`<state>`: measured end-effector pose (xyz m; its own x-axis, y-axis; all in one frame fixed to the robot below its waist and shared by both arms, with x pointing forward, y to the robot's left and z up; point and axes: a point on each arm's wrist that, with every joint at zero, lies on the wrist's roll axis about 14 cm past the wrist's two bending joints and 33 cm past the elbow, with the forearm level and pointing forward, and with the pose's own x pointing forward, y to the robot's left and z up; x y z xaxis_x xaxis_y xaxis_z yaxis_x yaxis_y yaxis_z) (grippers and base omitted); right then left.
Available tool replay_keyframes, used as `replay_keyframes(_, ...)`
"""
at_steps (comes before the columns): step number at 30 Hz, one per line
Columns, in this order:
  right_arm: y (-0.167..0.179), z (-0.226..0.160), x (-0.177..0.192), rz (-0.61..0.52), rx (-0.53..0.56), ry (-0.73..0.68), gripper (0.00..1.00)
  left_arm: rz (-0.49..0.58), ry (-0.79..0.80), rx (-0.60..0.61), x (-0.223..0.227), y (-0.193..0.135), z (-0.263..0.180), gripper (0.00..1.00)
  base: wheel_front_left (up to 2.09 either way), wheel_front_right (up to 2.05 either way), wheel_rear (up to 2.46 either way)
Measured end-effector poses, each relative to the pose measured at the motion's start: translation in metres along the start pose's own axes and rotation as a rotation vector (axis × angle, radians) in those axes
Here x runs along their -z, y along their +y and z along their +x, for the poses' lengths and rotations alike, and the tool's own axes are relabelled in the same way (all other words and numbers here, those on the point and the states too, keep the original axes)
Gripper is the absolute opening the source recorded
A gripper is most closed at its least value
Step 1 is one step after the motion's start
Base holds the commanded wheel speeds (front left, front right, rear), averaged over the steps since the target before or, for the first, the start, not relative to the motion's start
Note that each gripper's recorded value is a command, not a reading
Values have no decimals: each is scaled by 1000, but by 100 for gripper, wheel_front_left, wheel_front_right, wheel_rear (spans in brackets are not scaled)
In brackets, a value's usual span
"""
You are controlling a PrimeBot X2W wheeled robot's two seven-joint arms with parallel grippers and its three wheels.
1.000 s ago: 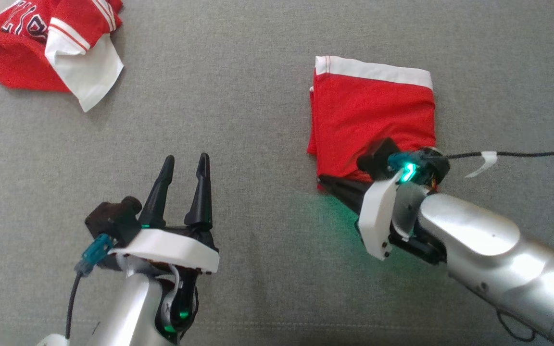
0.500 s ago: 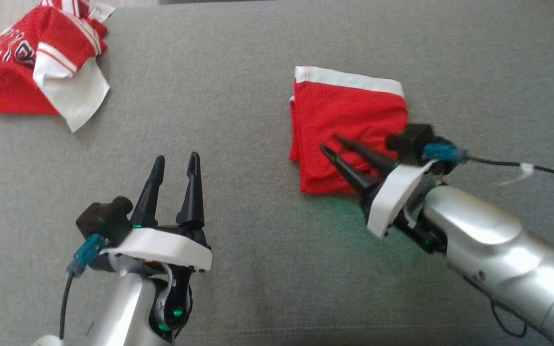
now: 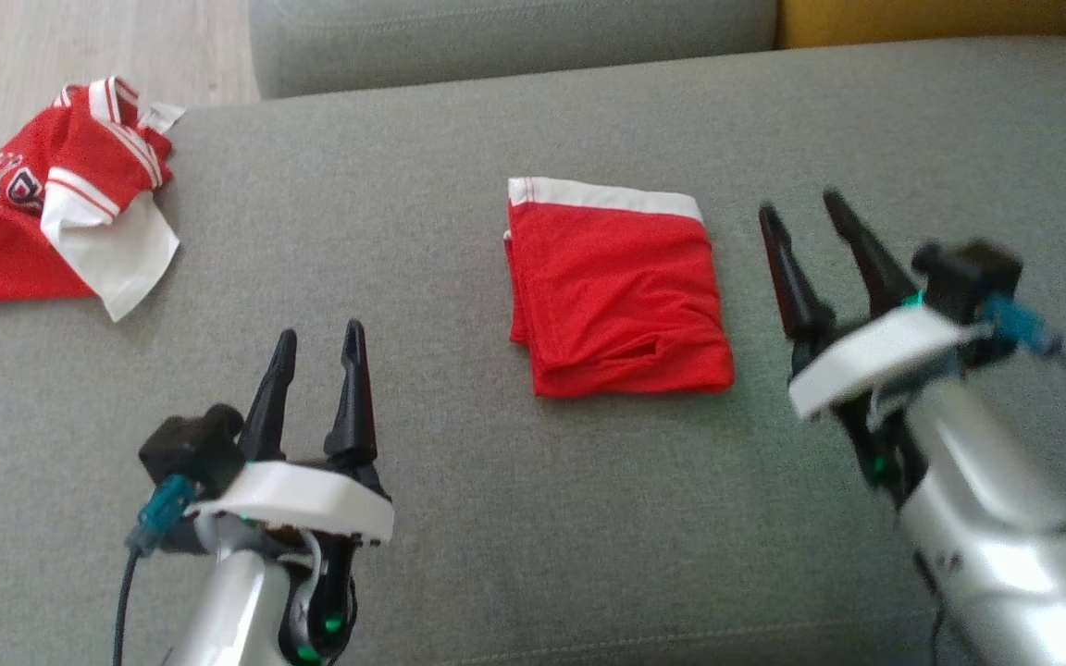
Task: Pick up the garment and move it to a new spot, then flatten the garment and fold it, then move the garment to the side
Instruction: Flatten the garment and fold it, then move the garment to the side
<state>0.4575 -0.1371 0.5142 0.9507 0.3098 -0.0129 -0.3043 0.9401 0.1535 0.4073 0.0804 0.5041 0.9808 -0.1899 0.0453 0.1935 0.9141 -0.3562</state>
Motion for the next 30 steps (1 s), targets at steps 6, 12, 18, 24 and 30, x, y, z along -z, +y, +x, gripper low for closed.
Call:
replay_keyframes(6,-3,-38,17,8,100,-26,100,41,-3,-19,-1,6,-14,100,0,0,0)
replay_keyframes(12,-6,-58,11,-27,173,-78,100,88,1,-47,0,15,-28,100,0,0,0)
replay_keyframes(18,-1,-62,15,-57,168,-69,100,89,0,-59,0,17,-34,100,0,0,0)
replay_keyframes(24,3,-64,18,-49,162,-63,100,90,-5,-57,-2,17,-36,100,0,0,0)
replay_keyframes(30,4,-65,18,-42,161,-64,100,90,5,-60,1,17,-39,100,0,0,0)
